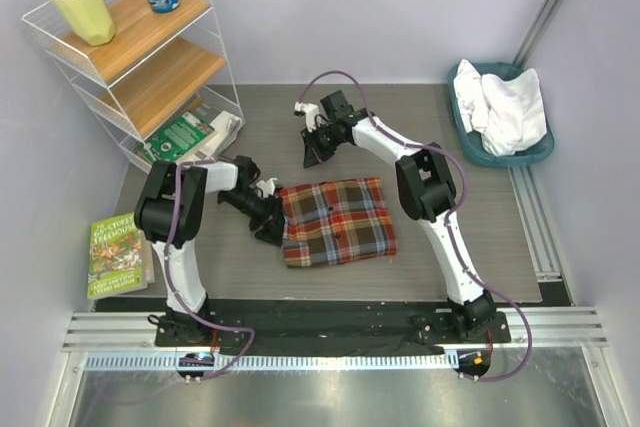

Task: Fold and stack the long sleeve shirts
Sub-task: Fold the shirt

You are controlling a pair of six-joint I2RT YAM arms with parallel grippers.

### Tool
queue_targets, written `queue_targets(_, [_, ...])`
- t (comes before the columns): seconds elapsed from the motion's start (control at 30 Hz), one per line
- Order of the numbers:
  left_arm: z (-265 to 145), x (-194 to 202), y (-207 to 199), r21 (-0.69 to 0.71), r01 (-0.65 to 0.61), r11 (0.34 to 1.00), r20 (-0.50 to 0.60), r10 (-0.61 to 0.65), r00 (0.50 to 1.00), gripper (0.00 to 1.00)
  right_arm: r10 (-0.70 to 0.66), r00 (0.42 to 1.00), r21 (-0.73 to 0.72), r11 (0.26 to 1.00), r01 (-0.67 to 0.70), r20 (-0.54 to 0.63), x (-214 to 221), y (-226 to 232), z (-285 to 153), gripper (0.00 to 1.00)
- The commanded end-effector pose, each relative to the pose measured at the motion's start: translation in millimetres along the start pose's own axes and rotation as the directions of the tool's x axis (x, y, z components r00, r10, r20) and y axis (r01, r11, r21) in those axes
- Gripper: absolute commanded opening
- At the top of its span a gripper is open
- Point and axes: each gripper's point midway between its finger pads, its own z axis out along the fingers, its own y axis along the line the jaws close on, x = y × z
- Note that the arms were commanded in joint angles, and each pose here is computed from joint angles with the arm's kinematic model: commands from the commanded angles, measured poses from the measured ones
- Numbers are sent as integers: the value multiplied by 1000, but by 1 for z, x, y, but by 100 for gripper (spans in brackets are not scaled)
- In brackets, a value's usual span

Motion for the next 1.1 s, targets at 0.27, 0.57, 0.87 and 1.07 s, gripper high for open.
queue_targets(0.27, [-123,-25,-12,-167,-216,962,404,266,875,47,69,987,38,996,-76,148,-43,15,-164,60])
queue_targets(0.57, [-52,-28,-101,33,-367,930,335,336,881,51,329,944,-193,924,-329,-31,66,69,-154,57])
queue_targets(0.87, [-24,-121,-47,-46,-263,964,276,265,924,50,525,851,-62,849,-525,-19,115,-49,-117,55])
queue_targets(1.07, [-59,-143,-75,-1,-439,899,312,417,854,58,514,857,-114,855,-506,44,73,-48,-146,57])
